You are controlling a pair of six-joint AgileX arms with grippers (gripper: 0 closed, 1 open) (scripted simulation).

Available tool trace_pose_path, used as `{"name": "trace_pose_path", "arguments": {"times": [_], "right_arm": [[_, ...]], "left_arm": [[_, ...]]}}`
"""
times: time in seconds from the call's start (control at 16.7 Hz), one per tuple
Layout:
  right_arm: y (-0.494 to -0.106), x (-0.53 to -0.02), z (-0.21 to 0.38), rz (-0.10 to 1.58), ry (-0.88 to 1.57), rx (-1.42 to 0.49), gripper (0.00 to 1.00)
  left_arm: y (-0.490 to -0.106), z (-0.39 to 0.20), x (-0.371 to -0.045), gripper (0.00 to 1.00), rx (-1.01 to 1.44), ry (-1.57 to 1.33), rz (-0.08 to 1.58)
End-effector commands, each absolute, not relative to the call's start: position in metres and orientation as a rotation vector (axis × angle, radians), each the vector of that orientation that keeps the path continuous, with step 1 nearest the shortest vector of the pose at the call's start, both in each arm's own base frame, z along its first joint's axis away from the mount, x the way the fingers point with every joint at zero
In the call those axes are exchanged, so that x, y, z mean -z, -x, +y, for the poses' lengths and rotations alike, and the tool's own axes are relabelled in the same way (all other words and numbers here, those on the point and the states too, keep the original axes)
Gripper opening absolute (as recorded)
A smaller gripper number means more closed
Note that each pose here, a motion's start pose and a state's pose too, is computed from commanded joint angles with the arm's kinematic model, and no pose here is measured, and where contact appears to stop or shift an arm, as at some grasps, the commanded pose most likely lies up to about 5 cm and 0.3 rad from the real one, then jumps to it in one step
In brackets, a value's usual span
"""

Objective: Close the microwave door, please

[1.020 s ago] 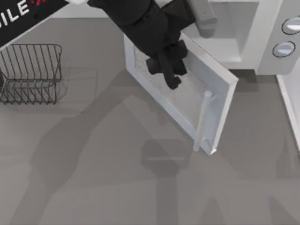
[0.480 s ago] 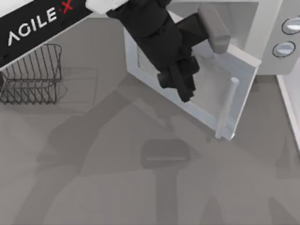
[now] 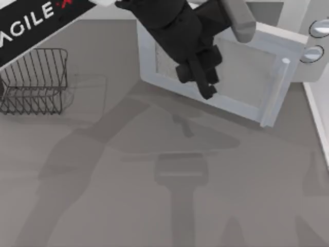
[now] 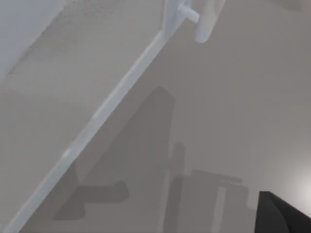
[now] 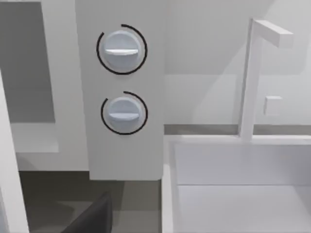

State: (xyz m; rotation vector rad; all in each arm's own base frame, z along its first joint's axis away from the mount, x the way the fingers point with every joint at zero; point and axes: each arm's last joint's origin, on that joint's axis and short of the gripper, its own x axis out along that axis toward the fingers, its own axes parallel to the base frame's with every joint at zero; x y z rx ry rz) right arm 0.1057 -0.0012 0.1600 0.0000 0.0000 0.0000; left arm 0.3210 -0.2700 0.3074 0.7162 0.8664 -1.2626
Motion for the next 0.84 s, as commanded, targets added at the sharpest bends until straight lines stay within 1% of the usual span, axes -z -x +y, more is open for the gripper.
{"name": "trace_pose_path", "arguments": {"times": [0.18, 0.48, 0.6, 0.78, 0.84], "right_arm": [[-0.106, -0.16, -0.001, 0.0, 0.0, 0.0, 1.0], [-0.106, -0.16, -0.001, 0.0, 0.0, 0.0, 1.0], [-0.106, -0.16, -0.001, 0.0, 0.0, 0.0, 1.0], [-0.106, -0.16, -0.001, 0.0, 0.0, 0.0, 1.0], [-0.106, -0.16, -0.001, 0.0, 0.0, 0.0, 1.0]], "left_arm": [[-0.319, -0.272, -0.305, 0.0, 1.272, -0.715, 0.891], [-0.319, -0.284, -0.285, 0.0, 1.284, -0.707, 0.991], [-0.318, -0.288, -0.291, 0.0, 1.281, -0.711, 0.959], [-0.32, -0.29, -0.307, 0.0, 1.264, -0.716, 0.87], [-0.321, -0.29, -0.307, 0.0, 1.263, -0.716, 0.866]]}}
